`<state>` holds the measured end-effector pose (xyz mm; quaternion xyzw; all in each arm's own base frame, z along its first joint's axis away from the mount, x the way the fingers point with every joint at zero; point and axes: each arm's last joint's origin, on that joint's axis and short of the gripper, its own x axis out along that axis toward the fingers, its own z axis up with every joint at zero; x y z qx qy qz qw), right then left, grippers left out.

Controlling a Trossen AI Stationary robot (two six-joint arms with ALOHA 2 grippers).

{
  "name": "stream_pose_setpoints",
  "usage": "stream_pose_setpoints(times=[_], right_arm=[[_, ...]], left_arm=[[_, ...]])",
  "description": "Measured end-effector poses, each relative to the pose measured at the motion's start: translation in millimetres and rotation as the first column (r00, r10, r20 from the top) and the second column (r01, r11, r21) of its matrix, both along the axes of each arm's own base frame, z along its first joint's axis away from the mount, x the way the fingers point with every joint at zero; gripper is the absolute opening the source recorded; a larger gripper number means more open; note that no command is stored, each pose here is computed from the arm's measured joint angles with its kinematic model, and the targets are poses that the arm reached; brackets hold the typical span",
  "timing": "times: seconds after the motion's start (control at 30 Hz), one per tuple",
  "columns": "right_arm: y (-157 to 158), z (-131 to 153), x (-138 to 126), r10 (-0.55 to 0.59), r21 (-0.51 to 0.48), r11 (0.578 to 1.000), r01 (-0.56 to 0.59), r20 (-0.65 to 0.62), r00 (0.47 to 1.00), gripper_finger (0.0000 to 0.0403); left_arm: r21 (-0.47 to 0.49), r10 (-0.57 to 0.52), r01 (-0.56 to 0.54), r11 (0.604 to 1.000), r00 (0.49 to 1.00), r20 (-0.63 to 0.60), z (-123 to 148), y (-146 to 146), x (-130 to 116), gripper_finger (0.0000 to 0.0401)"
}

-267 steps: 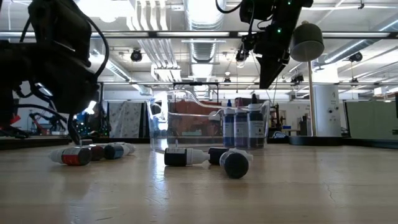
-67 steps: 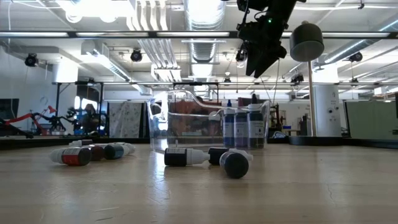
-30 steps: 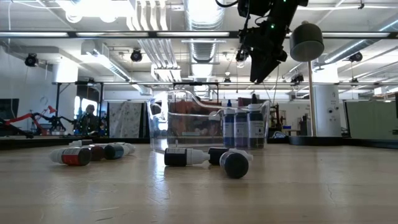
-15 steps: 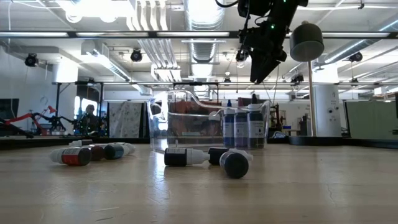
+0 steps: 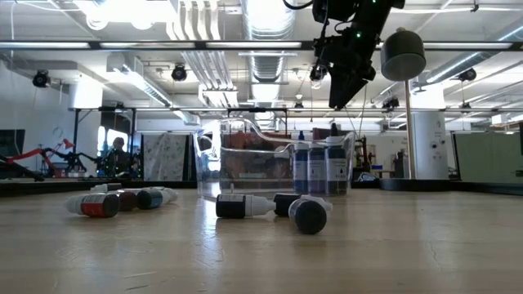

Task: Pick & Place food coloring
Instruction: Put the big pink food coloring bottle into the transparent bin

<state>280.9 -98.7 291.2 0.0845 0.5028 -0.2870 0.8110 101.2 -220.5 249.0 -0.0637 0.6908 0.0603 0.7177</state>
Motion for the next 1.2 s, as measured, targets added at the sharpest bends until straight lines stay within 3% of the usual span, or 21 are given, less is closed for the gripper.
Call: stream_pose_setpoints(times=[0.57, 1.2], right_arm=[[0.0, 0.0, 0.1, -0.002, 0.001, 1.000, 0.002, 0.002, 1.000, 0.0228], [-0.5, 0.8, 1.5, -0.006, -0.003, 1.000, 0.006, 0.020, 1.000, 0.0228]], left_arm=[[0.041, 0.009, -0.007, 0.999, 0.999, -0.050, -16.5, 4.8, -8.2, 0.0177], [-0.021, 0.023, -0.025, 0.999, 0.997, -0.068, -15.5, 0.1, -7.4, 0.0173]])
